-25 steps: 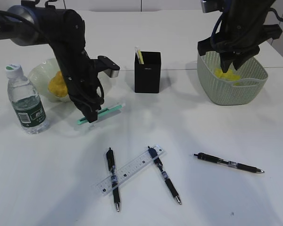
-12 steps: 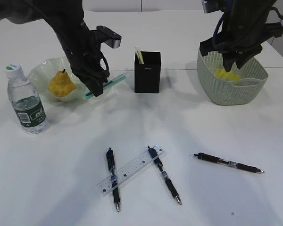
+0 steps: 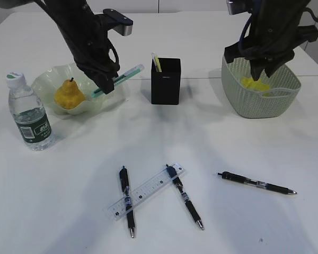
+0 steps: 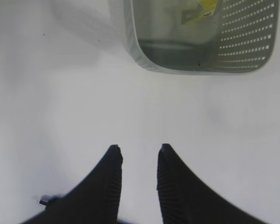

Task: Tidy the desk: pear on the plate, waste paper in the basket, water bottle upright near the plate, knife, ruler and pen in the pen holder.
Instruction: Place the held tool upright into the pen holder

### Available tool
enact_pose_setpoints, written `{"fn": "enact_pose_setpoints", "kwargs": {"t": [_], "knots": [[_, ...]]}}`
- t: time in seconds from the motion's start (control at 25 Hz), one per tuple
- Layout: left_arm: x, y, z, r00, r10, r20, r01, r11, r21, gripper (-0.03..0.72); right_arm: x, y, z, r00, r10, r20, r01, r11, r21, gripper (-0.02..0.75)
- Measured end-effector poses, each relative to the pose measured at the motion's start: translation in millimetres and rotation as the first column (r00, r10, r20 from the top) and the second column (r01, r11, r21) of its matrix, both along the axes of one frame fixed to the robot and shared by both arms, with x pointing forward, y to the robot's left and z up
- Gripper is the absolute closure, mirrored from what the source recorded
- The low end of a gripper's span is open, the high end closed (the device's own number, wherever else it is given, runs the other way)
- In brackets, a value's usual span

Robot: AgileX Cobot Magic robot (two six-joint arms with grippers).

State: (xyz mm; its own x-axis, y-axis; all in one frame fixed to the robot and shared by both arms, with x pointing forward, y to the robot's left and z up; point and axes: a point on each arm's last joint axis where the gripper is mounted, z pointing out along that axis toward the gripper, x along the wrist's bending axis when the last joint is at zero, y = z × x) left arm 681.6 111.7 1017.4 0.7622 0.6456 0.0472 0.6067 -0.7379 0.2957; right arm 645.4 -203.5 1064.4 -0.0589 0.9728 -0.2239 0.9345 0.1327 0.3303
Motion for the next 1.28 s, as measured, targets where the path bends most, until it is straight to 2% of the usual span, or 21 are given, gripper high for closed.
{"fn": "enact_pose_setpoints", "kwargs": {"t": [0.24,0.4,0.52,0.84,1.04,1.28], "knots": [[-4.8,2.5,17.7,1.0,0.007,0.029,-0.007,1.0,-0.008,0.585,3.6,1.4,1.2,0.999,0.013,0.041,-0.014,1.0,0.011,0.536],[-8.4,7.4,33.1,0.997,0.025,0.067,-0.026,1.0,0.009,0.585,5.7,2.5,4.4,0.997,0.024,0.079,-0.026,0.999,0.023,0.536],[-12.0,11.4,46.3,0.994,0.044,0.097,-0.046,0.999,0.018,0.585,5.1,3.0,15.4,0.99,0.034,0.14,-0.04,0.998,0.041,0.537],[-24.0,16.9,78.6,0.985,0.071,0.154,-0.07,0.997,-0.014,0.585,1.3,5.1,41.2,0.962,0.047,0.268,-0.076,0.992,0.099,0.536],[-35.2,21.9,104.1,0.976,0.084,0.203,-0.078,0.996,-0.038,0.585,1.1,8.7,42.1,0.961,0.038,0.275,-0.081,0.986,0.147,0.536],[-48.6,27.7,130.9,0.962,0.093,0.257,-0.079,0.995,-0.064,0.585,-1.5,7.4,40.3,0.97,0.034,0.24,-0.068,0.988,0.137,0.537]]}}
